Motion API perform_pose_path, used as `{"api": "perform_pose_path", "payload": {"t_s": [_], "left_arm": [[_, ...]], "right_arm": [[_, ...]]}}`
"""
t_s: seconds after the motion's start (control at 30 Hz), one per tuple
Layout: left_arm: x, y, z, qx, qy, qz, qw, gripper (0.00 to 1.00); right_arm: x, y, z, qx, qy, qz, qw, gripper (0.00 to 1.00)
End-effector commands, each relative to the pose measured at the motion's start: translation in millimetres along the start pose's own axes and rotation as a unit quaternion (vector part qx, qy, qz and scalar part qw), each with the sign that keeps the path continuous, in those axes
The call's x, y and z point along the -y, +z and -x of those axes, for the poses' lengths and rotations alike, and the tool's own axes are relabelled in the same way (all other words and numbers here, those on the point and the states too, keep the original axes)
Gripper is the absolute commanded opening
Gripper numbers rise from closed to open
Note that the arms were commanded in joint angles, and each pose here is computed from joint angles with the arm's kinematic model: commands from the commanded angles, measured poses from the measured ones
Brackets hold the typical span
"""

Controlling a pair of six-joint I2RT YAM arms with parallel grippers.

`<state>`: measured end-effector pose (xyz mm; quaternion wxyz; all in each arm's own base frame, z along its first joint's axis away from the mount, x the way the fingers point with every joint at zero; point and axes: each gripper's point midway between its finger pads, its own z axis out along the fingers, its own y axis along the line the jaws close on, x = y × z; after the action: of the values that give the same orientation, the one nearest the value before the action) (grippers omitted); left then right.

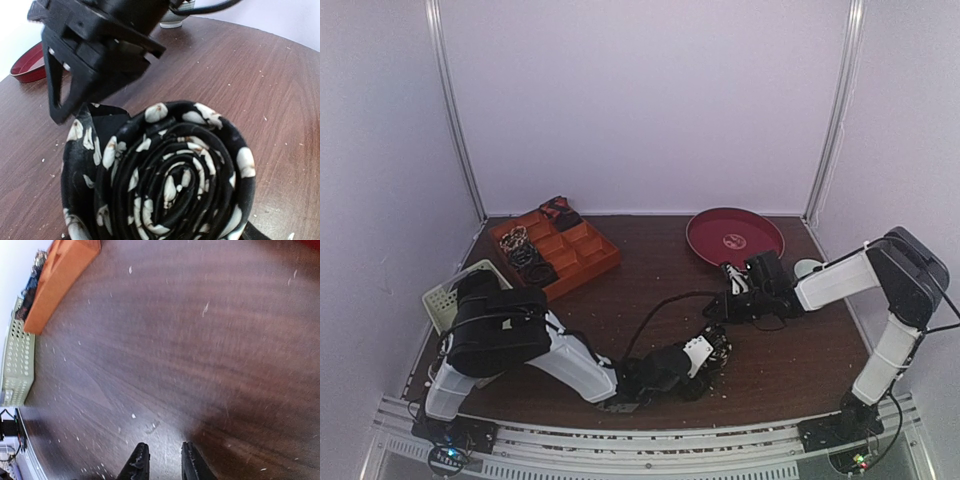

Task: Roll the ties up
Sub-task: Adjust the tie at the center of the board.

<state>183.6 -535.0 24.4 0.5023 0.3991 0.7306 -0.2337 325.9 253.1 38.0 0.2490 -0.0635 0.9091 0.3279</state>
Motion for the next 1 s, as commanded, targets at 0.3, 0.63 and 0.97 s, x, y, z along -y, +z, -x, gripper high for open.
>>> {"api": "perform_pose_path", "payload": {"t_s": [0.3,0.63,0.97], "left_arm": [[-13.2,-10.1,3.8,0.002,0.006,0.024,1.0,0.76],[-7.3,-17.2,1.1,-0.014,0.022,-0.001,1.0,0.83],[-2.5,-24.2,1.8,-0.022,0.049,-0.023,0.998,0.86]], "right_arm": [[-10.1,-17.8,-31.0,-0.065,-0.045,0.033,0.996,0.2],[-11.4,-16.8,-38.5,-0.064,-0.037,0.051,0.996,0.2],[-7.4,-14.5,-44.6,-0.069,-0.031,0.05,0.996,0.2]]}}
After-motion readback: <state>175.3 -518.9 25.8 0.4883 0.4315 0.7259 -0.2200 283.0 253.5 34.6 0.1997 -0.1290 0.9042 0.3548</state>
